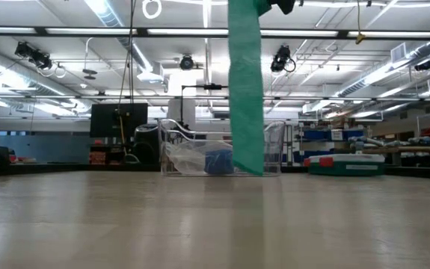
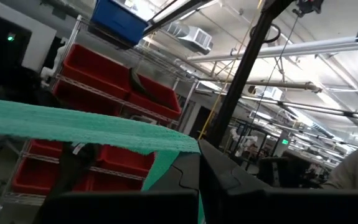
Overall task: Roll bandage
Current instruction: Roll the sky blue bandage
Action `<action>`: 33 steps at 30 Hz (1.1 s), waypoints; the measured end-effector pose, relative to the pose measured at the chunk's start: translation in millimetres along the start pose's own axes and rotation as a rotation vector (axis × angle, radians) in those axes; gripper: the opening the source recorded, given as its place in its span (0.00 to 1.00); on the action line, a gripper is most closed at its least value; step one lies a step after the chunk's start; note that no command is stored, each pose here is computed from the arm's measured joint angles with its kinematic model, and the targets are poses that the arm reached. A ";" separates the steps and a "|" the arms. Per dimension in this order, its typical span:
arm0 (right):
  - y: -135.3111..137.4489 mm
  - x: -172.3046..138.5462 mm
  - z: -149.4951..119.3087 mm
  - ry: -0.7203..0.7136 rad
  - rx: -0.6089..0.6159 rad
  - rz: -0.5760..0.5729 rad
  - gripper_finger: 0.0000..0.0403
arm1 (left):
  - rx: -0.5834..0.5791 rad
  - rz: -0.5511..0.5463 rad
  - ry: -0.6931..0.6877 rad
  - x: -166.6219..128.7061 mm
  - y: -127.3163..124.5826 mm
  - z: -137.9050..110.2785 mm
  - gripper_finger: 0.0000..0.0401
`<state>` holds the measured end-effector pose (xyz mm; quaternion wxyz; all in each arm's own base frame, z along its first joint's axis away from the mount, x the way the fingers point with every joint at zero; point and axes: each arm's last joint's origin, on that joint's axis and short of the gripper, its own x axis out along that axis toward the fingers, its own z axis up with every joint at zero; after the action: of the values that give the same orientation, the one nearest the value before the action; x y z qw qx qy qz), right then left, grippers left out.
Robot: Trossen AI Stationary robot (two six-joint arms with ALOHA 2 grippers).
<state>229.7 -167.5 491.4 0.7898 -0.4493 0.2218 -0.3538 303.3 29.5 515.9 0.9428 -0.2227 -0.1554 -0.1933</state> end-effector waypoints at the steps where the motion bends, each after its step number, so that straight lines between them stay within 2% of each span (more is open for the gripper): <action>1: -0.4 0.0 -0.8 0.003 -0.024 -0.001 0.00 | 0.002 -0.007 -0.010 0.0 -0.7 1.1 0.01; 9: -1.5 1.0 -5.3 0.025 -0.117 0.004 0.00 | -0.007 -0.063 -0.065 -2.9 -12.7 17.6 0.01; 15: -1.1 1.1 -5.9 0.031 -0.188 0.009 0.00 | -0.005 -0.098 -0.110 -7.4 -22.9 38.8 0.01; 19: -1.2 1.1 -6.1 0.038 -0.164 0.006 0.00 | 0.008 -0.117 -0.100 -8.7 -28.8 45.7 0.01; 24: -1.9 1.0 -7.2 0.077 -0.074 -0.018 0.00 | -0.022 -0.085 -0.022 -8.5 -25.9 39.6 0.01; 31: 6.6 -24.1 23.7 -0.061 -0.062 0.028 0.00 | -0.022 -0.018 0.039 -5.3 -17.4 29.4 0.01; 33: 9.8 -32.4 29.8 -0.058 -0.039 0.043 0.00 | -0.032 0.010 0.042 -5.9 -16.5 28.7 0.01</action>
<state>232.0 -123.2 498.9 0.7943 -0.4699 0.2153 -0.3194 285.0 31.4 544.0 0.9432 -0.2343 -0.1312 -0.1955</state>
